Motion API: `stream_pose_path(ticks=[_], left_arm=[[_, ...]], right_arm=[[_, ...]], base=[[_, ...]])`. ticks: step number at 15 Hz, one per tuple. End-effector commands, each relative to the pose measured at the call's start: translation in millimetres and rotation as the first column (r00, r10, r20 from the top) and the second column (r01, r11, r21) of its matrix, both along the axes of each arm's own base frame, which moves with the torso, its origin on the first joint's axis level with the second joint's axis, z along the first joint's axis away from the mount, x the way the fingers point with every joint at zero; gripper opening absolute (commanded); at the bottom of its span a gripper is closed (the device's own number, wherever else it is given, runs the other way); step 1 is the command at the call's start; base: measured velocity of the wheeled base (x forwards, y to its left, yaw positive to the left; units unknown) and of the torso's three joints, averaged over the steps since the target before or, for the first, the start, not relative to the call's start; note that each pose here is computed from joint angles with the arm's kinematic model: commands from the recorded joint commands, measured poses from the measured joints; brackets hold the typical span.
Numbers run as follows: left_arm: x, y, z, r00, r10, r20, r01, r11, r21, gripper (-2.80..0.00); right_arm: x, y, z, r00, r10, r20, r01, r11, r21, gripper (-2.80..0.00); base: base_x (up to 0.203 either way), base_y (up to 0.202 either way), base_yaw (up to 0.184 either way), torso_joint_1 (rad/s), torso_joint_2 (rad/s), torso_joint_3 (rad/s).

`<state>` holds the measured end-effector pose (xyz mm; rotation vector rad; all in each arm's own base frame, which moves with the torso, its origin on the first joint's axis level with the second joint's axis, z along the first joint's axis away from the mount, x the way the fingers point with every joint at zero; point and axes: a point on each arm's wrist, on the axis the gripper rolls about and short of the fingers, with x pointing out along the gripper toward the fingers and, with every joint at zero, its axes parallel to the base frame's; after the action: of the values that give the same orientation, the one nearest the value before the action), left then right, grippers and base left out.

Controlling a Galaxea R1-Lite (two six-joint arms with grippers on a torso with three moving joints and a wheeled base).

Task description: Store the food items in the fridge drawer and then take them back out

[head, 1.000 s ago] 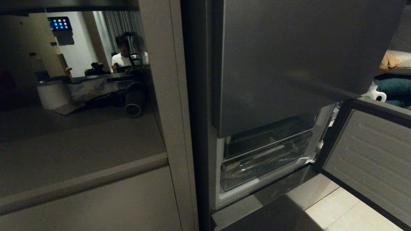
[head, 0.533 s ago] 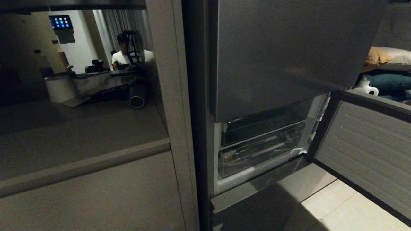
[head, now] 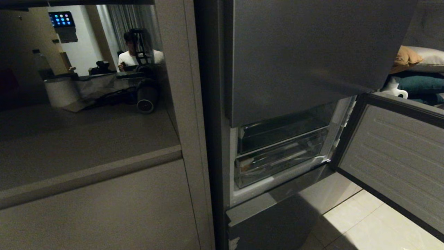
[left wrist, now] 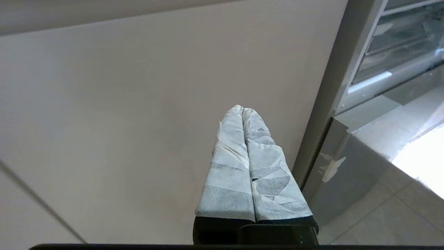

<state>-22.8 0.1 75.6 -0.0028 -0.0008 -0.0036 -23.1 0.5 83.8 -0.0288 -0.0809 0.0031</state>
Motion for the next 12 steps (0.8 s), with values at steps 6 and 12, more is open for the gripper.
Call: stream_pose_path(ticks=[6,12], left_arm=[[0.1,0.0,0.2,1.0,0.001,0.0,-0.001,1.0,0.0,-2.8],[0.1,0.0,0.1,1.0,0.001,-0.001,-0.001,1.0,-0.001,-2.8]], right_arm=[[2.2,0.0,-8.6,1.0,0.0,-0.027,0.0,1.0,0.001,-2.8],[2.2,0.0,-8.4,1.0,0.002,-0.026,-0.002,1.0,0.0,-2.8]], base=[[0.001,0.007,-0.121,0.004,0.0,0.001],[-0.002,0.007,-0.162,0.001,0.0,0.001]])
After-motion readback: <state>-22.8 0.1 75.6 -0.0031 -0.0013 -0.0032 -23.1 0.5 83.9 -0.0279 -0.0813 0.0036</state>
